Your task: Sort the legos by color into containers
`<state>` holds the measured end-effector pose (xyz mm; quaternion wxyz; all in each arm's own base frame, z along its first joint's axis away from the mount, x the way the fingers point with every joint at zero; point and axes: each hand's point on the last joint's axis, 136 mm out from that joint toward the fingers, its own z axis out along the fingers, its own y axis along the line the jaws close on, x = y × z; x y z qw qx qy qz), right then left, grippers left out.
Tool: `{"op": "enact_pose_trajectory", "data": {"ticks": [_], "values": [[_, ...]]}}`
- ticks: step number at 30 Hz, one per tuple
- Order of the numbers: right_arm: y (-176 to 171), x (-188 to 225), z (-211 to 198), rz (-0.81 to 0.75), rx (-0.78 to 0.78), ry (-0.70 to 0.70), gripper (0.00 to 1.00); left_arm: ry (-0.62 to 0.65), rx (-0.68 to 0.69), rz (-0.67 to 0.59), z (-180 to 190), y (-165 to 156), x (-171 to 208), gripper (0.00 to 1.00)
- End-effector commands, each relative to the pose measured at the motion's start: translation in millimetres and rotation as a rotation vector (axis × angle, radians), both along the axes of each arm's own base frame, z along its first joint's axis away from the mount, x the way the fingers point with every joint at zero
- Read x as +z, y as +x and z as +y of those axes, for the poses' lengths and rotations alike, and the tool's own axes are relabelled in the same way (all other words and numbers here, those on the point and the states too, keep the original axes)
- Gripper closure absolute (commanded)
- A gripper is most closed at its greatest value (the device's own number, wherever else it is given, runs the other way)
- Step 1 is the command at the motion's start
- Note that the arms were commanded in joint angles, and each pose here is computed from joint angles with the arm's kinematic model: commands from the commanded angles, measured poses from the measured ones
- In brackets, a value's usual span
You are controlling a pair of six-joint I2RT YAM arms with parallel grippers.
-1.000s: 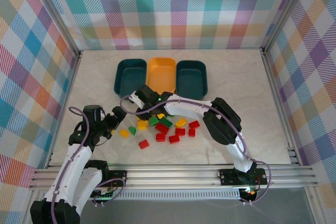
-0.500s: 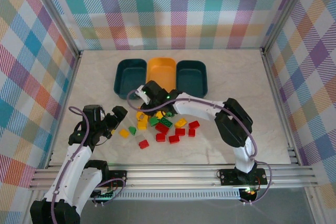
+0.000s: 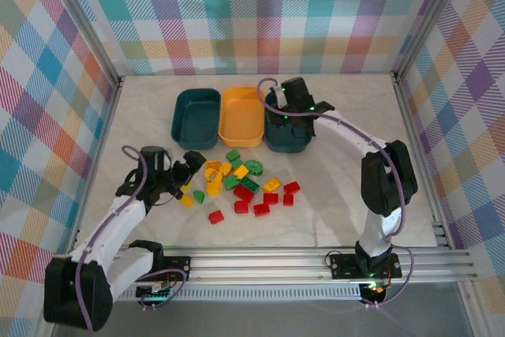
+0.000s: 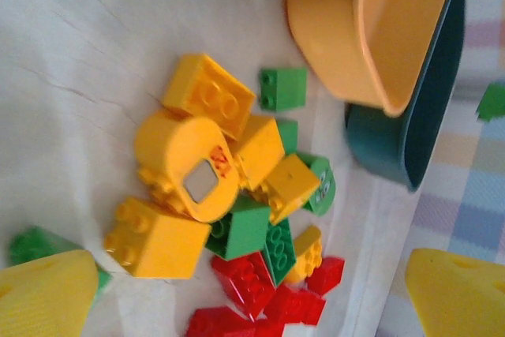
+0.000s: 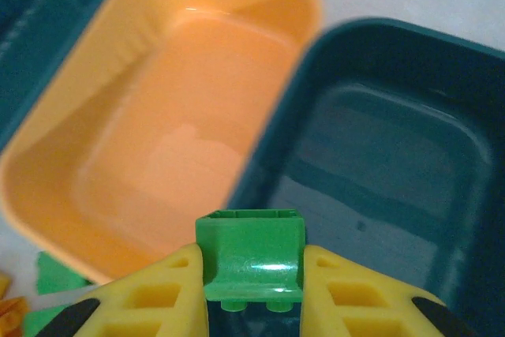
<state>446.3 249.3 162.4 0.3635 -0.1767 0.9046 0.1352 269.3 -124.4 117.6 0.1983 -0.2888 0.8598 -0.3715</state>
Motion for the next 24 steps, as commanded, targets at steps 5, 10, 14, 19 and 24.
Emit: {"op": "enact_pose_trajectory", "data": {"ticks": [5, 10, 14, 19, 24], "values": [[12.3, -9.0, -31.1, 0.068, -0.080, 0.060, 0.73, 0.025, -0.252, -0.118, -71.7, 18.7, 34.2, 0.00], [23.8, -22.6, -34.3, 0.101, -0.094, 0.042, 0.73, 0.056, -0.241, -0.129, -69.6, 20.0, 33.6, 0.00], [33.3, -37.7, -33.5, 0.126, -0.103, 0.016, 0.73, 0.086, -0.253, -0.093, -66.0, 14.0, 25.9, 0.00], [44.5, -60.3, -34.0, 0.163, -0.115, -0.034, 0.71, 0.120, -0.234, -0.081, -57.4, 9.2, 18.8, 0.00], [52.0, -69.7, -34.2, 0.177, -0.121, -0.061, 0.55, 0.132, -0.237, -0.081, -56.7, 10.4, 19.6, 0.00]]}}
